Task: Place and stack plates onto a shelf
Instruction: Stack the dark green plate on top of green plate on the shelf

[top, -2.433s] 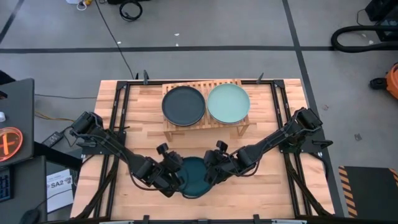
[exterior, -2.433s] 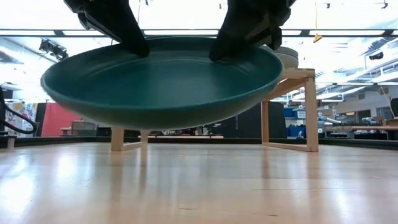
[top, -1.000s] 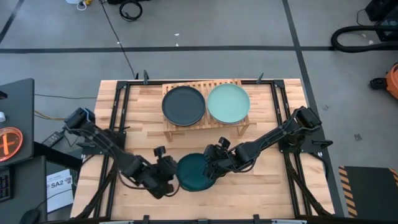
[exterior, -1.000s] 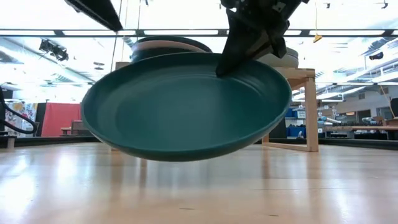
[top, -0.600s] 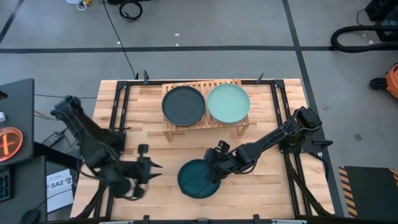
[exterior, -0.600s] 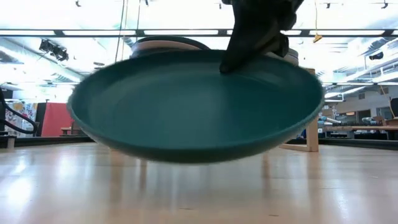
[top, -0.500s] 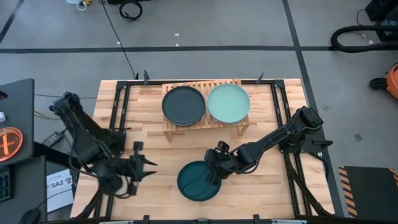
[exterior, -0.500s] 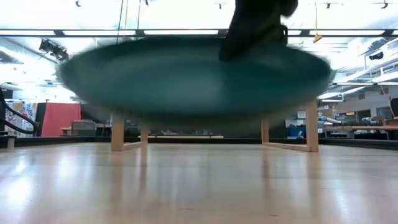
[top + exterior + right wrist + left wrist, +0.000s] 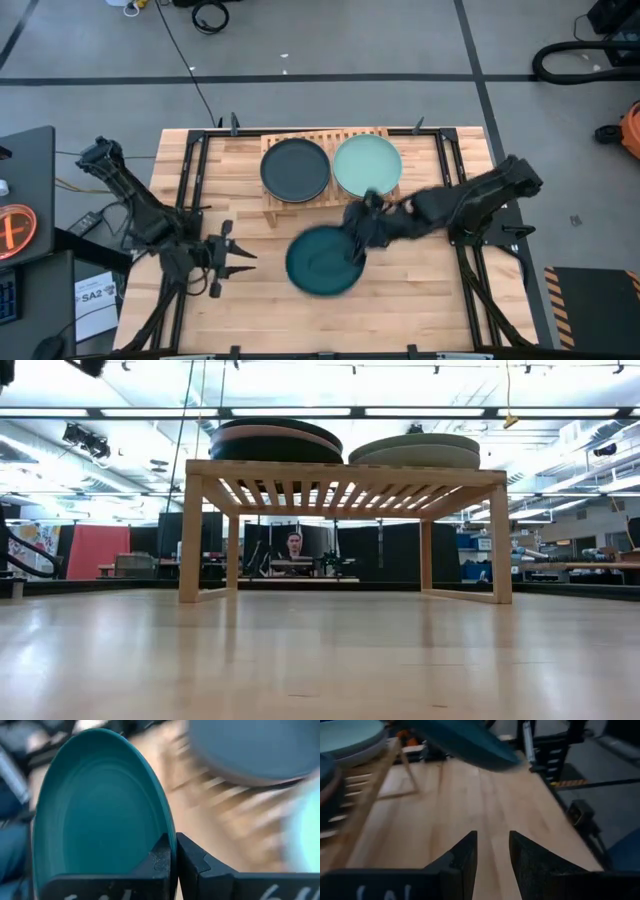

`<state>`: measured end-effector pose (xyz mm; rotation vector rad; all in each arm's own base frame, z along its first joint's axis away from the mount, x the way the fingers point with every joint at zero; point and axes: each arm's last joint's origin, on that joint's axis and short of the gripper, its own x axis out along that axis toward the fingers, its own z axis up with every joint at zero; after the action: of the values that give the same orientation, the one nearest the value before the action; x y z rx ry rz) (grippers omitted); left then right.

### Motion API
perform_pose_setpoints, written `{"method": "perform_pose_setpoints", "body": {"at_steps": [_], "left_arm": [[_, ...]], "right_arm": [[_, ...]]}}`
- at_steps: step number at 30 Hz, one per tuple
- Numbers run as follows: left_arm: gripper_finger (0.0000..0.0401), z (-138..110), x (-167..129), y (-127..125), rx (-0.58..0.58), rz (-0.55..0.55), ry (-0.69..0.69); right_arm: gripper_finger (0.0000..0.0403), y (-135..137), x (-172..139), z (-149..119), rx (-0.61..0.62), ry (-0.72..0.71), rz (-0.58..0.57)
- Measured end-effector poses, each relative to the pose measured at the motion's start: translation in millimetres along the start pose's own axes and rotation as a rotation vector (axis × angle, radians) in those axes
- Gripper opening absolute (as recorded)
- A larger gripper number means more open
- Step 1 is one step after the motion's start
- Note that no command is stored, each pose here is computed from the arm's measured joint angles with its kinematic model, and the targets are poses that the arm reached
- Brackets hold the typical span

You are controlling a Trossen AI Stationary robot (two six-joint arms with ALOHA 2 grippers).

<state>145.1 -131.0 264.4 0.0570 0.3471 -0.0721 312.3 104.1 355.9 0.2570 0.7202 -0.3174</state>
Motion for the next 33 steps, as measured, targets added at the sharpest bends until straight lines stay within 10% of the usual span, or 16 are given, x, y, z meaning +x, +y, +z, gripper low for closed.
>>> {"method": "perform_pose_setpoints", "body": {"at_steps": [16, 33], "left_arm": [[0.0119, -1.7, 24.6, 25.8, -0.062, -0.094, 0.000], [0.0119, -1.3, 26.3, 28.7, -0.069, -0.090, 0.002]], "right_arm": [[0.0018, -158.4, -94.4, 37.7, 0.303, -0.129, -0.313], [0.0019, -213.2, -67.5, 38.6, 0.440, 0.111, -0.338]]}}
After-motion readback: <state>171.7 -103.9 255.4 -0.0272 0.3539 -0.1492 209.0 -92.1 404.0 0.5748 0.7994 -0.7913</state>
